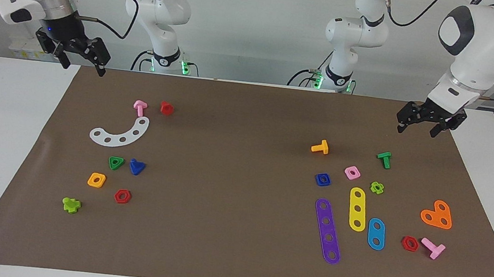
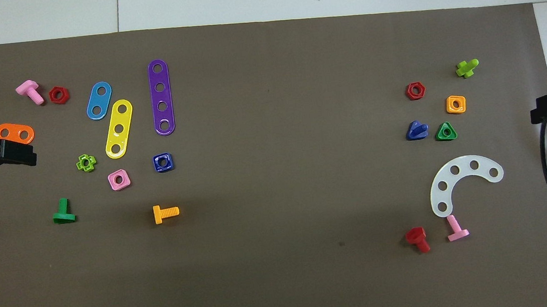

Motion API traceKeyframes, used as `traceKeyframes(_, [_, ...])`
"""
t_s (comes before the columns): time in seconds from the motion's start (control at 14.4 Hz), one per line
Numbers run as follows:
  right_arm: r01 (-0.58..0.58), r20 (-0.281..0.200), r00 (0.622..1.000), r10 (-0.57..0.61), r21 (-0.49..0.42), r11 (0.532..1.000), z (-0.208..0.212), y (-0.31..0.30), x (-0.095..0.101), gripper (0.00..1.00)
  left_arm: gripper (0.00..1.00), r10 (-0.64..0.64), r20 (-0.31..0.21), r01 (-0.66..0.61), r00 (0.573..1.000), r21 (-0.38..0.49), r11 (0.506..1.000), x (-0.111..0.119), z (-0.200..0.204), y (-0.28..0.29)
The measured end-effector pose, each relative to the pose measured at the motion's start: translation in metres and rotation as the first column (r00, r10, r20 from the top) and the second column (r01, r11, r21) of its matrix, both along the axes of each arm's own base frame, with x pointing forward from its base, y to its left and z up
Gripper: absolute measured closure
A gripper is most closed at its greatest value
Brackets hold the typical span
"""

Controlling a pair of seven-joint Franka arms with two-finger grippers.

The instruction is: Unscrew and place screws in storage area

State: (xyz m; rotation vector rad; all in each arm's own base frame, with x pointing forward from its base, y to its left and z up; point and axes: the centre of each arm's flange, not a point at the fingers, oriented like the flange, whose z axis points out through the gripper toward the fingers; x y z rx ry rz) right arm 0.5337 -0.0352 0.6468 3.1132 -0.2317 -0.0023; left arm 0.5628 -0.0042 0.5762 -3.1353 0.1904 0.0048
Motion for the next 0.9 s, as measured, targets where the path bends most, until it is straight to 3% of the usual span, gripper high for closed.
traceKeyframes(0.9, [-0.095,-0.006,0.995,0.095,0.001,0.995,-0.001,0.009,0.000,0.00,0.00,-0.042,-0.007,0.041,0.999,-0.046,0.998,-0.007,-0.003,-0.002])
